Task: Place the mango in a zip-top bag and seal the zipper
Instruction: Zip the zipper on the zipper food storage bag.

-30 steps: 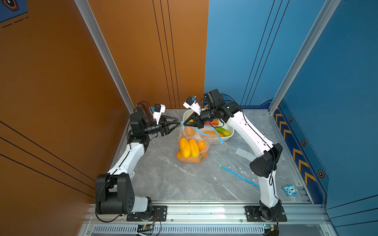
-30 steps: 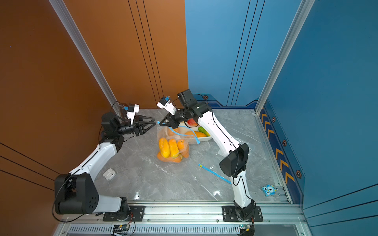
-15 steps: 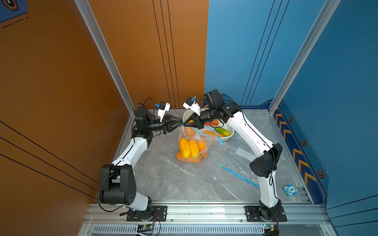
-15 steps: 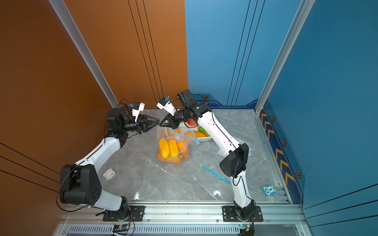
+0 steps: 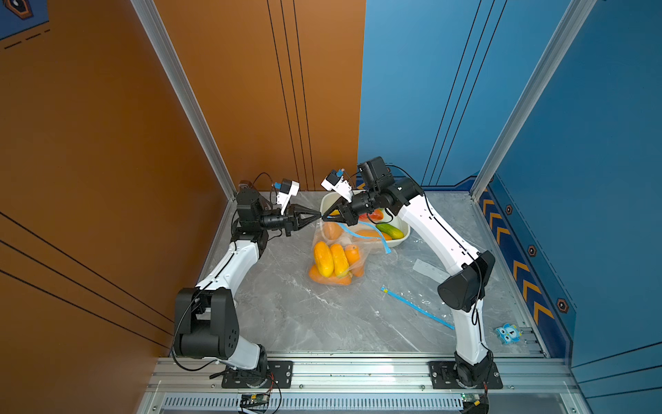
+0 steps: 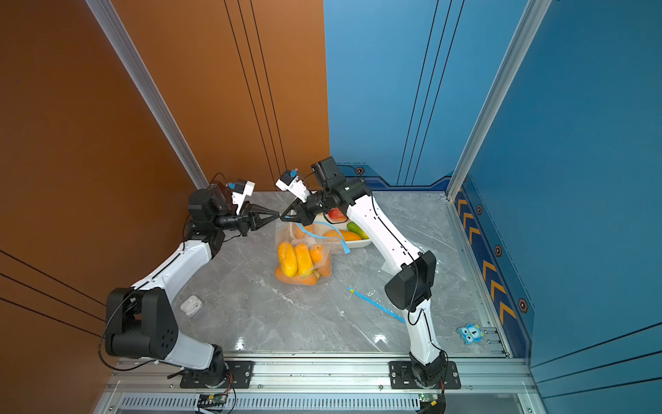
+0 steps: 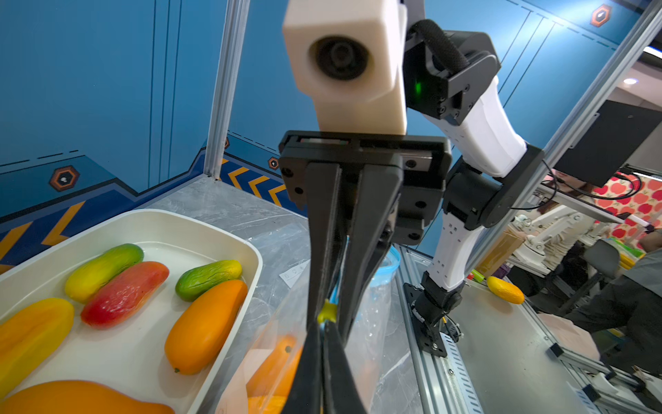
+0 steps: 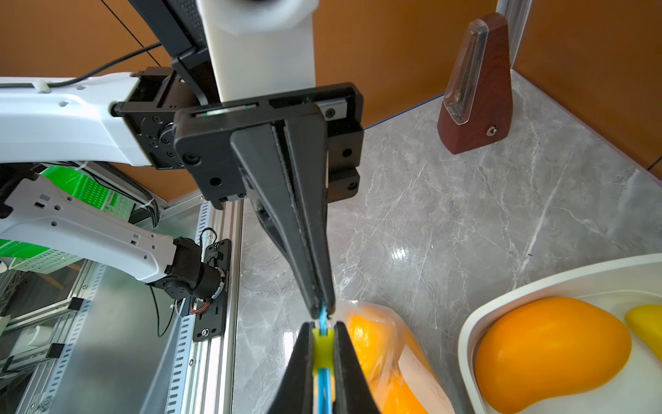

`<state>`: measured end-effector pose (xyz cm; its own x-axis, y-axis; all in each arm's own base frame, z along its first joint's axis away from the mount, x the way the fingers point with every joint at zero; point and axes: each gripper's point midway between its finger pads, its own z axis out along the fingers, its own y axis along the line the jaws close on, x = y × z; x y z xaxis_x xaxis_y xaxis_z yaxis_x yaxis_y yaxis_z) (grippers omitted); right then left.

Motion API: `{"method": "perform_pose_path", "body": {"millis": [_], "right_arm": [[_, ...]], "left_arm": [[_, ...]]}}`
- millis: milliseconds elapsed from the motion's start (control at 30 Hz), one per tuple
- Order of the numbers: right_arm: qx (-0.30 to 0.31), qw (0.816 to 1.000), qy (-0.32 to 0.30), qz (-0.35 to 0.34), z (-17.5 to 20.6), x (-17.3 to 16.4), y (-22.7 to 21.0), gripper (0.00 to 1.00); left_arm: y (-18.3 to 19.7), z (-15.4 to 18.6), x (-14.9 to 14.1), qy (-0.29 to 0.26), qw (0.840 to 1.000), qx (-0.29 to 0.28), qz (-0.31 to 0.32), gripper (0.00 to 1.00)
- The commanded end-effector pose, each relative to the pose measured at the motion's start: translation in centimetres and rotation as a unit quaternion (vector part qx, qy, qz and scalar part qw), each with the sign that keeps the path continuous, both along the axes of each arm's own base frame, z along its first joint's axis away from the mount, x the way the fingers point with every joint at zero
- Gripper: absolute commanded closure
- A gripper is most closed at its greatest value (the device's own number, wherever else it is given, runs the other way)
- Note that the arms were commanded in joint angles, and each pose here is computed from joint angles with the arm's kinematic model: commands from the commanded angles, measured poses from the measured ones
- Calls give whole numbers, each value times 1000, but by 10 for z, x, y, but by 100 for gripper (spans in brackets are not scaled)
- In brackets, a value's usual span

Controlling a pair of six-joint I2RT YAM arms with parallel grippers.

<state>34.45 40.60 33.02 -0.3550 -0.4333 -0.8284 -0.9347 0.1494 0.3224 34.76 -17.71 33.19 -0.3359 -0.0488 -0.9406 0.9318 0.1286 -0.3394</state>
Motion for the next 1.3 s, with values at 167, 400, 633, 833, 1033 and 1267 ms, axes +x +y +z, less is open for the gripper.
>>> {"method": "perform_pose_path", "body": {"millis": [167,400,633,833,1033,1267], "right_arm": [[2,1000,-23,-12,17,-7,-11,98],[-27,998,-14,-58,9,-3,-28,97],[-52,995,-8,-83,-5,0,-47,97],[-69,992,-8,-108,-9,1,-66,97],[-99,984,-12,-145,-17,-1,-93,97],[-117,978,-17,-172,-19,-13,-124,97]], "left_arm": [[6,9,6,-16,1000,0,23,100],[29,13,33,-12,993,-4,119,100],[55,14,47,-11,980,-7,197,100],[62,11,52,-5,977,-7,211,100],[82,12,61,-2,966,-11,259,100],[97,0,64,14,957,-11,290,100]]}}
